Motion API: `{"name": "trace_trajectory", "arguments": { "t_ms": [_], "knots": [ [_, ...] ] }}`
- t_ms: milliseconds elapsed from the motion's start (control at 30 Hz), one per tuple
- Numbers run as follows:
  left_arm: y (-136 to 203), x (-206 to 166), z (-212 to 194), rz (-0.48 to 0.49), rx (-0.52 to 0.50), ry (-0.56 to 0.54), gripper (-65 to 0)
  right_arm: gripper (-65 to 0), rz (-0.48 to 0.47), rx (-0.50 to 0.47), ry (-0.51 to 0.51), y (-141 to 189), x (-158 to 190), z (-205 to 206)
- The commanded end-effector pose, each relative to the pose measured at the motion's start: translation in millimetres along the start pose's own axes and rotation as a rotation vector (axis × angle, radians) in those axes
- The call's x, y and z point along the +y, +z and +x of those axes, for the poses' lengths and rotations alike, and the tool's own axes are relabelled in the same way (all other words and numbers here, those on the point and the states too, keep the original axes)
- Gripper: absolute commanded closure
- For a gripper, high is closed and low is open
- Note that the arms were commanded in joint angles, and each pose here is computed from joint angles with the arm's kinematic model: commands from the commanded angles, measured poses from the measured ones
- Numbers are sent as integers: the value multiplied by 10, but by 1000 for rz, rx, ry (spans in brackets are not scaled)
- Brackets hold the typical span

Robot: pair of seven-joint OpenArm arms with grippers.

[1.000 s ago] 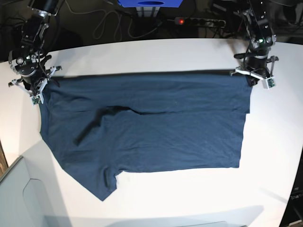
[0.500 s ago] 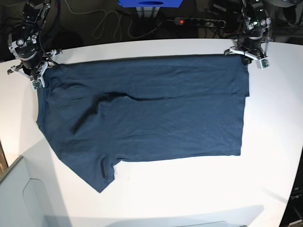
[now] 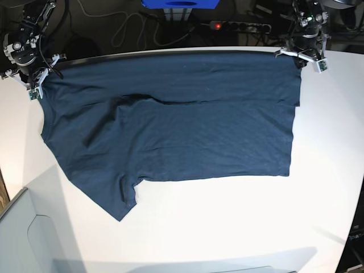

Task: Fold the T-shirt properly
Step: 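Open both grippers and release the shirt edge, then reach both grippers to the hem corners and pinch them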

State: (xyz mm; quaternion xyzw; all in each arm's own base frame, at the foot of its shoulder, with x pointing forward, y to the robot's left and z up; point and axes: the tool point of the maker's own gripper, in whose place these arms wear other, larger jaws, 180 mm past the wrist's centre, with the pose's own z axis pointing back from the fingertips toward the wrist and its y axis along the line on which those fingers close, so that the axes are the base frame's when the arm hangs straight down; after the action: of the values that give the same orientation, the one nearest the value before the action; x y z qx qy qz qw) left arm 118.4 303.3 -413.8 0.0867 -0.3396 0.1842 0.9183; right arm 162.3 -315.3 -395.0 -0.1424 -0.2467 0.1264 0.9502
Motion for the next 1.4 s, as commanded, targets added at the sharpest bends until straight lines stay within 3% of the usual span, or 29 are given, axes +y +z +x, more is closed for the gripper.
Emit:
{"name": "trace_trajectory", "arguments": {
  "t_ms": [0, 200, 467, 533, 567, 733, 833, 1100, 1367],
  "knots": [
    [31, 85, -4, 28, 11, -14, 0, -1, -16, -7, 26, 41, -69, 25],
    [29, 73, -8, 25, 12, -14, 0, -9, -8, -6, 16, 35, -28, 15],
    [20, 69, 1, 26, 14, -11, 0, -296, 4, -10, 32, 47, -7, 26],
    [24, 63, 13, 26, 10, -10, 0, -335, 15, -13, 46, 50, 6, 36],
    [31, 52, 50, 25, 0, -11, -34, -347, 16, -14, 47, 49, 6, 43],
    [137, -72, 230, 4, -58, -10, -269, -349, 13, -21, 46, 48, -3, 71],
    [213, -136, 405, -8, -108, -23, -352, -349, -2, -41, 57, 95, -31, 147],
    [275, -130, 960, 17, -266, 13, -352, -352, -89, -238, 58, 287, -189, 911],
    [-68, -357, 2081, -47, -491, 80, -354, -351, -110, -288, 66, 280, -262, 1584]
  ]
}}
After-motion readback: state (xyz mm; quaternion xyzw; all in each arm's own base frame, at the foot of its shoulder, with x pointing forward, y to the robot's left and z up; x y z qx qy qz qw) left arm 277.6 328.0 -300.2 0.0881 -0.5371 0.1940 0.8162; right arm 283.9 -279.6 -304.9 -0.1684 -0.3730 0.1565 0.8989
